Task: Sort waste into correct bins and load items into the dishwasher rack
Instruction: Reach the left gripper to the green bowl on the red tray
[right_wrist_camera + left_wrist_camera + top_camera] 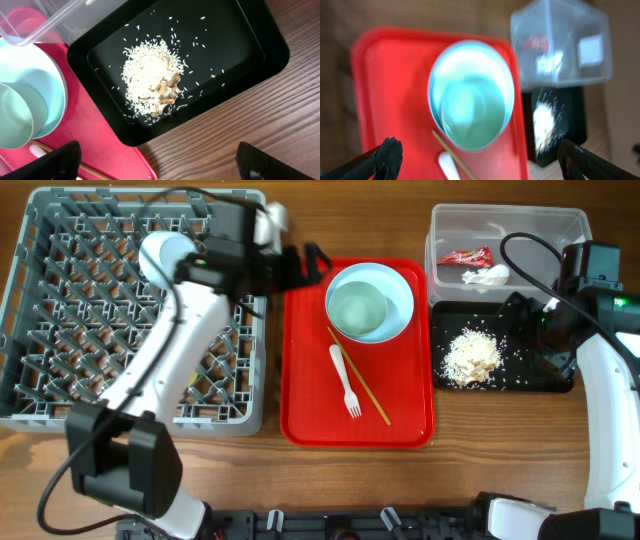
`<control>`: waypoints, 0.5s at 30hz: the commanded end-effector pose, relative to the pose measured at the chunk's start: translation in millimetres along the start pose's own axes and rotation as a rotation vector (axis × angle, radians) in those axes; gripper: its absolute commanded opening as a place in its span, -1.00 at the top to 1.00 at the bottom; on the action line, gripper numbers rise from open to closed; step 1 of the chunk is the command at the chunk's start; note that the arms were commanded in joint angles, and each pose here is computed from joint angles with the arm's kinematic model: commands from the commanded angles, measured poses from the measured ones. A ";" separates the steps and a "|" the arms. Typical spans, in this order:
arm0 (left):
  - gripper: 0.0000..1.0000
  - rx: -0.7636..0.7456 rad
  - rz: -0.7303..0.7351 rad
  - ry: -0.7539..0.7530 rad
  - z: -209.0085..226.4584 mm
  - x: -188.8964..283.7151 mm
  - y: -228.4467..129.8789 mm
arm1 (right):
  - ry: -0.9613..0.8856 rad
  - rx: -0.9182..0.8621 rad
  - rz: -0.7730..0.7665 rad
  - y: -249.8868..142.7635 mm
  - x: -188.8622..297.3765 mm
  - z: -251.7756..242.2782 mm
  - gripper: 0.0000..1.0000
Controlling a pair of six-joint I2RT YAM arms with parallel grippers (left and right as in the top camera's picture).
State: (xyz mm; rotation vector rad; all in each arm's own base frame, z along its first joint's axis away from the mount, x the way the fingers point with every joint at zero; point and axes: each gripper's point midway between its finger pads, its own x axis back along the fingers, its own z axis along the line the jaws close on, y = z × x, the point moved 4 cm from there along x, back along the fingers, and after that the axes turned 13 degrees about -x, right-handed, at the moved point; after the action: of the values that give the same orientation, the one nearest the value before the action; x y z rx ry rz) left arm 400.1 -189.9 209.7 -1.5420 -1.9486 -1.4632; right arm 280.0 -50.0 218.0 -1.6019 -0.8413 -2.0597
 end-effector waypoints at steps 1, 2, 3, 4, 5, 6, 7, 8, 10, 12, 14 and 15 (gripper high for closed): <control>-0.99 -0.111 0.010 0.013 -32.8 -13.7 -8.1 | -0.003 0.014 -0.032 4.7 6.2 -1.3 -1.00; -0.99 -0.143 -0.004 0.014 -44.0 -18.3 -8.1 | -0.003 0.014 -0.032 4.8 6.2 -1.2 -0.99; -0.99 -0.168 -0.021 0.048 -49.7 -21.8 -7.8 | -0.003 0.014 -0.032 4.7 6.2 -1.3 -0.99; -0.98 -0.201 -0.048 0.127 -53.9 -26.4 -7.7 | -0.003 0.014 -0.031 4.6 6.2 -1.2 -1.00; -0.98 -0.225 -0.069 0.189 -56.4 -30.1 -7.7 | 0.000 0.015 -0.029 4.2 6.2 -0.8 -0.99; -0.99 -0.249 -0.090 0.243 -59.9 -33.9 -7.9 | 0.001 0.014 -0.028 4.2 6.2 -0.7 -0.99; -0.99 -0.272 -0.105 0.278 -65.8 -39.0 -9.5 | 0.000 0.014 -0.029 4.2 6.2 -0.8 -0.99; -0.99 -0.303 -0.124 0.311 -74.9 -48.7 -12.5 | 0.000 0.014 -0.028 4.2 6.2 -0.8 -0.99; -0.99 -0.333 -0.128 0.311 -86.4 -64.0 -19.2 | 0.000 0.014 -0.028 4.1 6.2 -0.9 -1.00; -0.98 -0.354 -0.115 0.296 -93.0 -85.1 -28.1 | 0.000 0.014 -0.026 3.8 6.2 -1.0 -0.99; -0.94 -0.361 -0.090 0.296 -90.0 -107.7 -37.7 | 0.002 0.014 -0.024 3.6 6.2 -0.7 -0.99; -0.94 -0.363 -0.078 0.299 -88.0 -114.6 -41.5 | 0.002 0.014 -0.024 3.6 6.2 -0.7 -0.99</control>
State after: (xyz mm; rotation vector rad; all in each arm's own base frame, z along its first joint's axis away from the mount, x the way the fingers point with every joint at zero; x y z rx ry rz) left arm 370.9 -324.3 178.4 -1.3456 -1.7392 -2.0110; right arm 279.9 -49.9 218.0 -1.6025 -0.8409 -2.0590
